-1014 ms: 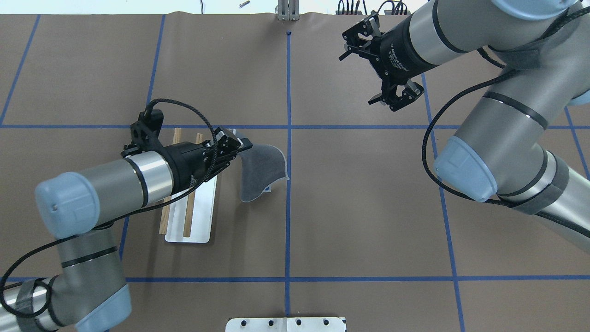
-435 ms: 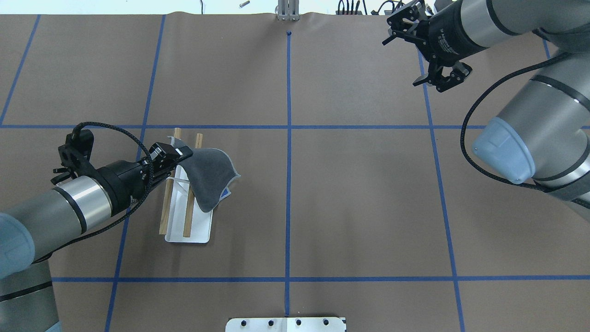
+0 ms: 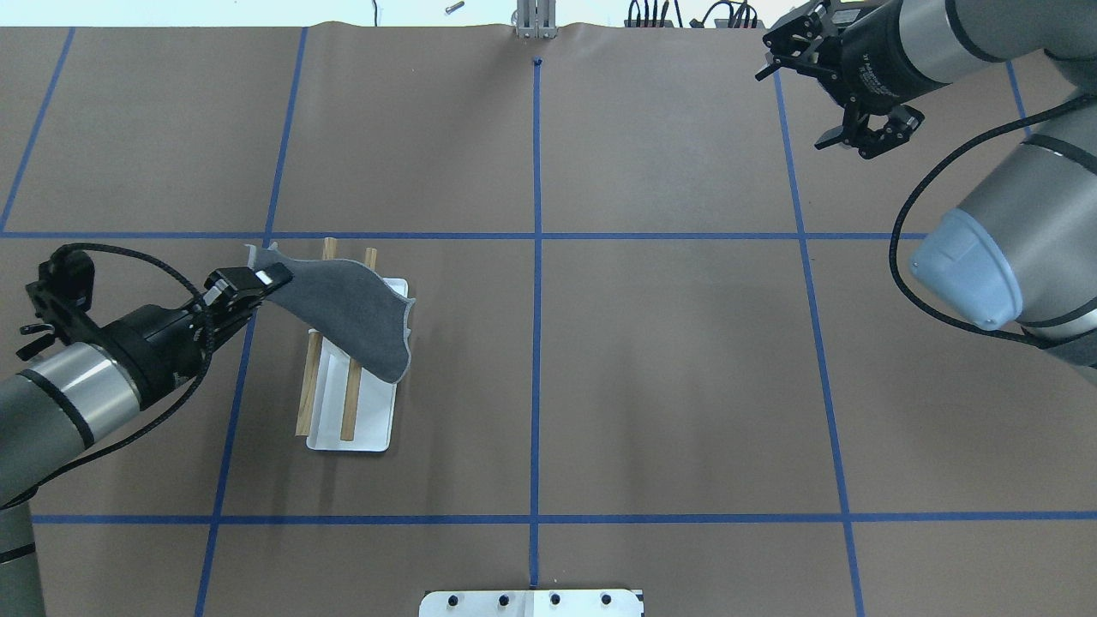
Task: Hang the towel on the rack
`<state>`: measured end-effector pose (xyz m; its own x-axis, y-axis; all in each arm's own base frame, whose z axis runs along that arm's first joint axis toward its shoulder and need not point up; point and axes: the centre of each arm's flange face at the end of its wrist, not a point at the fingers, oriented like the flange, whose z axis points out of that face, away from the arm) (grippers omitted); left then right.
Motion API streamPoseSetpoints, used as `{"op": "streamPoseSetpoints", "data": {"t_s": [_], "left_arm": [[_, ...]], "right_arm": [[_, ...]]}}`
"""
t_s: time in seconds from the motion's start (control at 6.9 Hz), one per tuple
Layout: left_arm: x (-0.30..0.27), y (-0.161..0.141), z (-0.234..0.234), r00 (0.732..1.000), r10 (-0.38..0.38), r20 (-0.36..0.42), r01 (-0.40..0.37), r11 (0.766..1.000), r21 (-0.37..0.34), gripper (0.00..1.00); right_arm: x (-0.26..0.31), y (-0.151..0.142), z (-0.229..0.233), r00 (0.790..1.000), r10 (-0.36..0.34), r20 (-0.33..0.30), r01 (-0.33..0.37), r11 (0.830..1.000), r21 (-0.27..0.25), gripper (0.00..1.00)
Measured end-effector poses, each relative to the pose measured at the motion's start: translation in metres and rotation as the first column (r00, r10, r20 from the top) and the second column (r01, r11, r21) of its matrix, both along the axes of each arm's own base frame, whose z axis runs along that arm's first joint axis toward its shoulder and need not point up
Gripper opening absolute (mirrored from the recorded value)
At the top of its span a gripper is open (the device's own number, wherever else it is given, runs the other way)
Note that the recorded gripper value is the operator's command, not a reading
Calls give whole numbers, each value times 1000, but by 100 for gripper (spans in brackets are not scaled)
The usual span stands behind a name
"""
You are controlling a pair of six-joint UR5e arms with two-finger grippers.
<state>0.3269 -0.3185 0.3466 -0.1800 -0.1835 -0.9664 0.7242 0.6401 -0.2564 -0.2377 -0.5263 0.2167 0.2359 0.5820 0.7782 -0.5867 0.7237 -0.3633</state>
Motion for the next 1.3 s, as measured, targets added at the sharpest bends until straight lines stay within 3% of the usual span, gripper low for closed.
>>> {"op": "streamPoseSetpoints", "data": {"t_s": [0.58,0.72,0.87,1.01,1.3], "left_arm": [[-19,6,48,998,-16,60,15,1000,23,0],[-17,5,56,997,-17,73,15,1000,19,64],[-15,5,61,997,-16,80,14,1000,15,69],[-14,4,65,996,-14,88,13,1000,12,98],[-9,3,84,992,-12,123,12,1000,-1,98]], "right_arm": [[16,-4,27,999,7,-43,-7,1000,-6,100],[18,-4,38,998,1,-59,-1,1000,-11,100],[19,-2,51,996,-18,-83,17,1000,-4,100],[21,-2,59,994,-33,-101,33,999,5,100],[26,-3,62,993,-39,-108,40,999,11,100]]}}
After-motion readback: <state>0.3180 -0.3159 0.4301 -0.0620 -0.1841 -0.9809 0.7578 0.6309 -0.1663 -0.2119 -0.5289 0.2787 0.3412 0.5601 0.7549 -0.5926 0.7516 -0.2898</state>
